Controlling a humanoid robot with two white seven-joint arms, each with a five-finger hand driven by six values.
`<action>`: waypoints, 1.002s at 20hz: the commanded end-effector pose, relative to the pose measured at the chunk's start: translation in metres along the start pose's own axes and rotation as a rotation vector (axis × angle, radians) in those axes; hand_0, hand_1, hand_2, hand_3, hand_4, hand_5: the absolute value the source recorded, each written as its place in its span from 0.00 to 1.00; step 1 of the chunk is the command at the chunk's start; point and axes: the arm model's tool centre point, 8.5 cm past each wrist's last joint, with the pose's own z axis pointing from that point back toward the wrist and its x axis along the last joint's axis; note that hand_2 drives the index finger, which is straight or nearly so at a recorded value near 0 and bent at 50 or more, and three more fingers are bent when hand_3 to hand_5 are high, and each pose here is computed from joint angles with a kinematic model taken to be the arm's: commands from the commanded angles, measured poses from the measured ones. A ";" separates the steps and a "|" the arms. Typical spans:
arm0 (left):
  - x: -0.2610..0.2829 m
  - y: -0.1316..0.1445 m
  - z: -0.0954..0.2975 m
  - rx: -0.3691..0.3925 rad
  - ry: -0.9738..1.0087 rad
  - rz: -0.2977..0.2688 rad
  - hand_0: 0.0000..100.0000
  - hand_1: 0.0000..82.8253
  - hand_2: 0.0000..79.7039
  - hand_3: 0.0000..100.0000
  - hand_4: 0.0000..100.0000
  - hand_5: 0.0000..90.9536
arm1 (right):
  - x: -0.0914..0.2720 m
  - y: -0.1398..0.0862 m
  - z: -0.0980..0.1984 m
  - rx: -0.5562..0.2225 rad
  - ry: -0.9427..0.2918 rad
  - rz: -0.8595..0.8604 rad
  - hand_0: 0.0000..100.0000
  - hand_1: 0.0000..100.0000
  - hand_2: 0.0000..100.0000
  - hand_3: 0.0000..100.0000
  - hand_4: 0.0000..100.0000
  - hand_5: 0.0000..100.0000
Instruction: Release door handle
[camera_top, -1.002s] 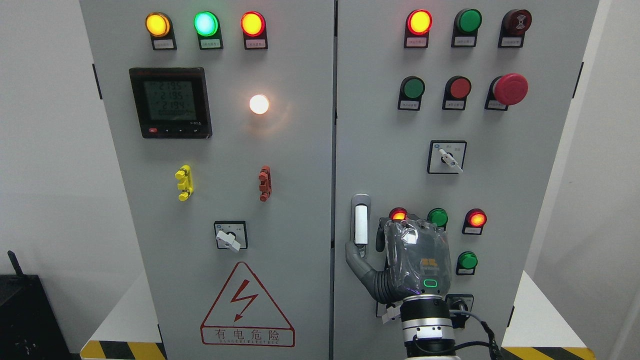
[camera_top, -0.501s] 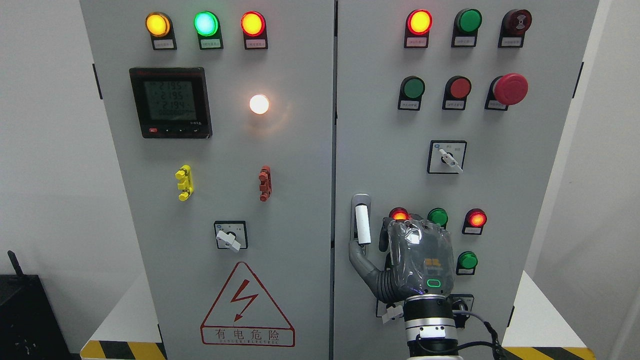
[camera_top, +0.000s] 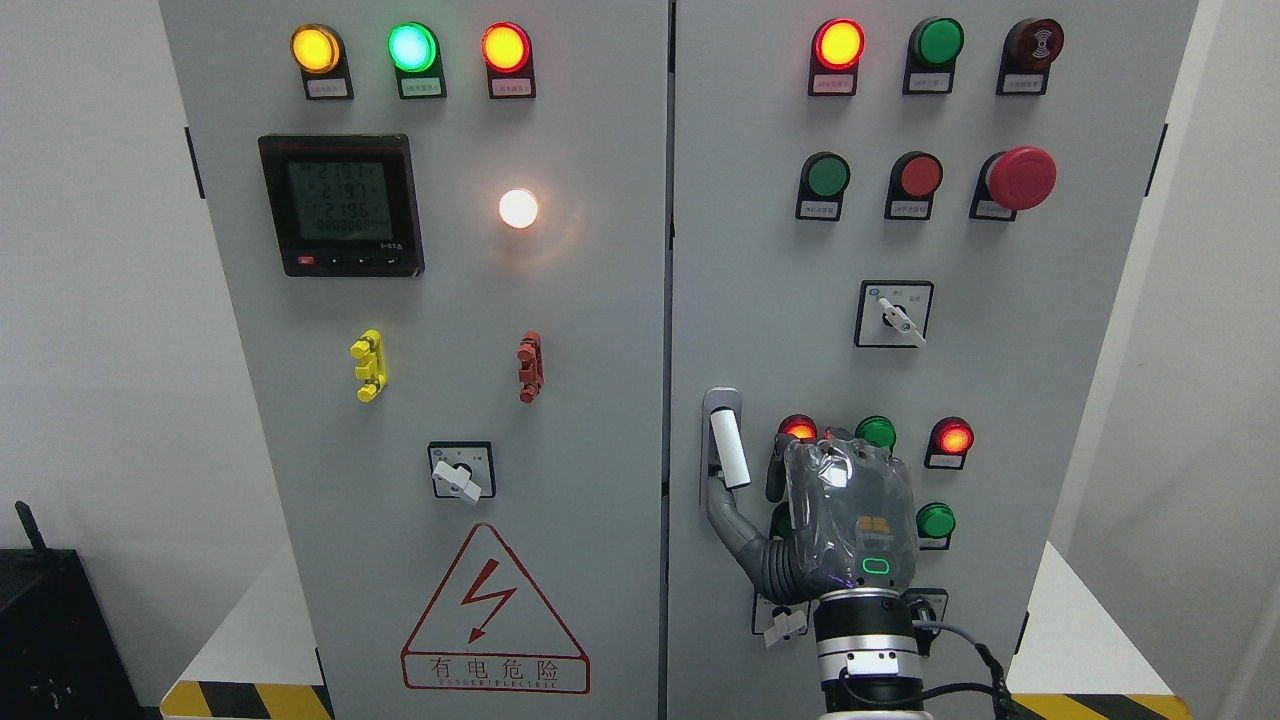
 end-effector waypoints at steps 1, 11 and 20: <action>0.000 0.000 0.000 -0.001 -0.001 0.000 0.00 0.00 0.06 0.11 0.00 0.00 | -0.005 -0.003 -0.002 -0.007 0.014 0.001 0.36 0.39 0.76 0.95 0.72 0.64; 0.000 0.000 0.000 -0.001 0.001 0.000 0.00 0.00 0.06 0.11 0.01 0.00 | -0.005 -0.004 -0.001 -0.011 0.012 -0.001 0.38 0.42 0.76 0.95 0.72 0.65; 0.000 0.000 0.000 -0.001 0.001 0.000 0.00 0.00 0.06 0.10 0.00 0.00 | -0.006 -0.005 -0.001 -0.014 0.014 -0.002 0.42 0.42 0.76 0.95 0.72 0.65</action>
